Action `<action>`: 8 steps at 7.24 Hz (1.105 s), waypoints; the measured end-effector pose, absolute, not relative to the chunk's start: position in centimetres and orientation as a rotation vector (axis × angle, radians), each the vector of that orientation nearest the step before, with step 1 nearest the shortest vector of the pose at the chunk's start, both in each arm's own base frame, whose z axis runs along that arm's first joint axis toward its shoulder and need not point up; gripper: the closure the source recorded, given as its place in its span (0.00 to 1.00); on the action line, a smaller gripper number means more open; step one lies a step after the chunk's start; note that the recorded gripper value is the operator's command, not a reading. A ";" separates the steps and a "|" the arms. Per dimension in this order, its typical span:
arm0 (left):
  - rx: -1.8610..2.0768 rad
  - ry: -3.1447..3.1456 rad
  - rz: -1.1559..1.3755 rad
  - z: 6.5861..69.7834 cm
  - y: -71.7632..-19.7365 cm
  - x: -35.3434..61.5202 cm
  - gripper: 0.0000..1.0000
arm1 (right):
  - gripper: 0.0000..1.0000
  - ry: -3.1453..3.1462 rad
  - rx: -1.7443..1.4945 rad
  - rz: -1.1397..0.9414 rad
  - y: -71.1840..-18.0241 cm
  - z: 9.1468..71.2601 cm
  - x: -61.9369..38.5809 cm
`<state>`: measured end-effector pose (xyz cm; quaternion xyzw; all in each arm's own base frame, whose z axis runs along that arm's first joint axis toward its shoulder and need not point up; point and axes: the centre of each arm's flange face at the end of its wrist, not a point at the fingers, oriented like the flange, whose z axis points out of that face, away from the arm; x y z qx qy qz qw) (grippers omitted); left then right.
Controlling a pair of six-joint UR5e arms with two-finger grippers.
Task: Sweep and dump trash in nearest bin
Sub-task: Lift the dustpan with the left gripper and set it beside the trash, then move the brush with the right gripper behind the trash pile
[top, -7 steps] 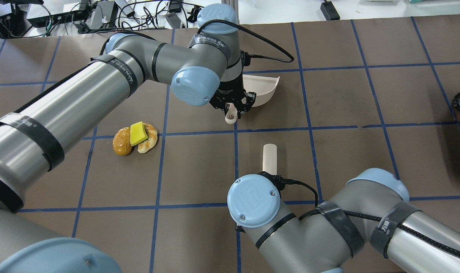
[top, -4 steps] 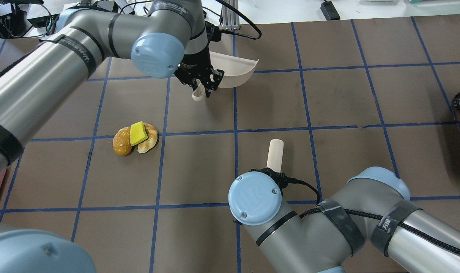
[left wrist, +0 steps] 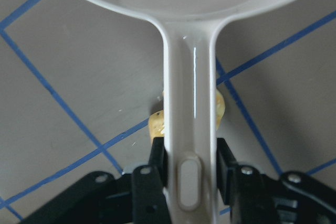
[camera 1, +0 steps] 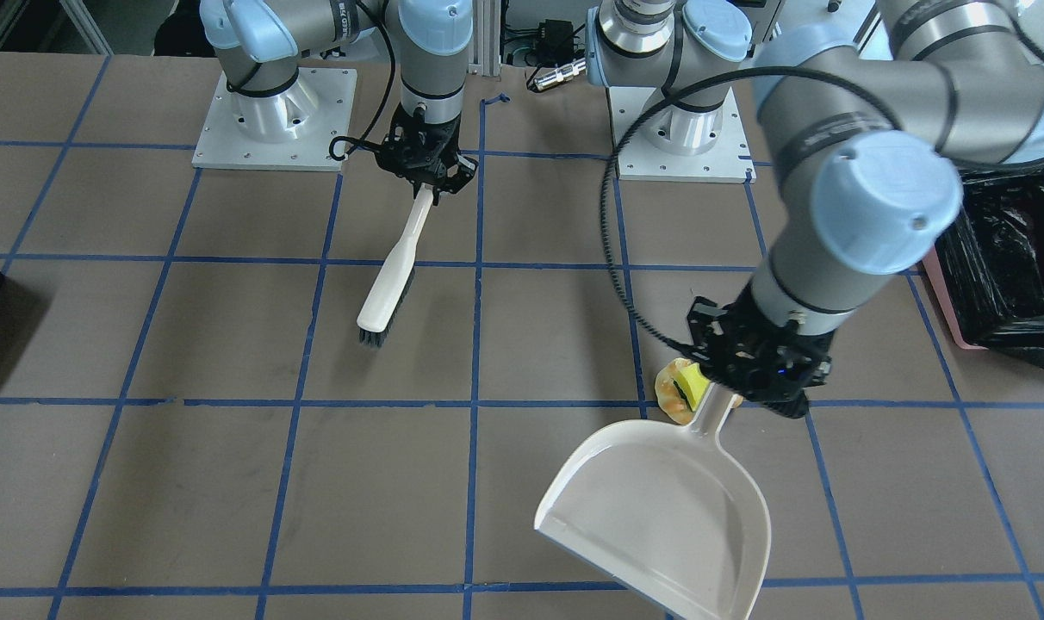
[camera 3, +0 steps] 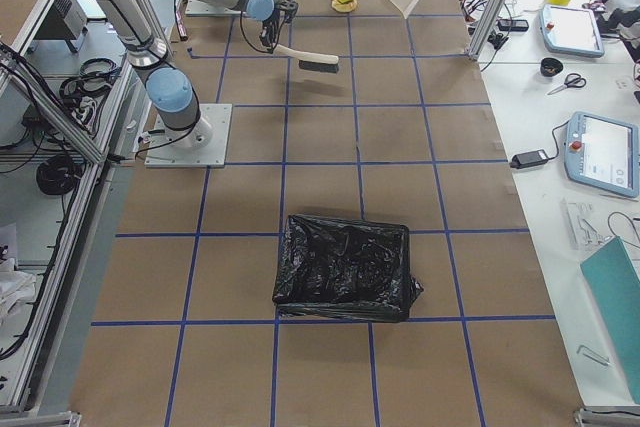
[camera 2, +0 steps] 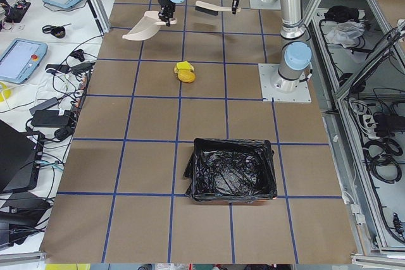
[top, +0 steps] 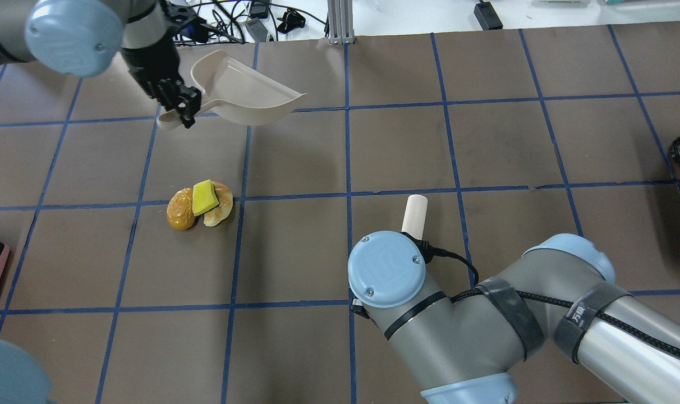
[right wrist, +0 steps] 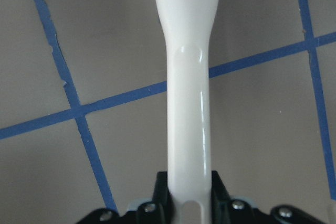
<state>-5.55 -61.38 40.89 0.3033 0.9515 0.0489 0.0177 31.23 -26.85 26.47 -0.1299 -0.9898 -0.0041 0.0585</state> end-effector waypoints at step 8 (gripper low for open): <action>1.967 2.290 0.276 34.4 -55.1 25.8 1.00 | 1.00 -3.019 -0.540 0.017 -29.8 27.7 34.8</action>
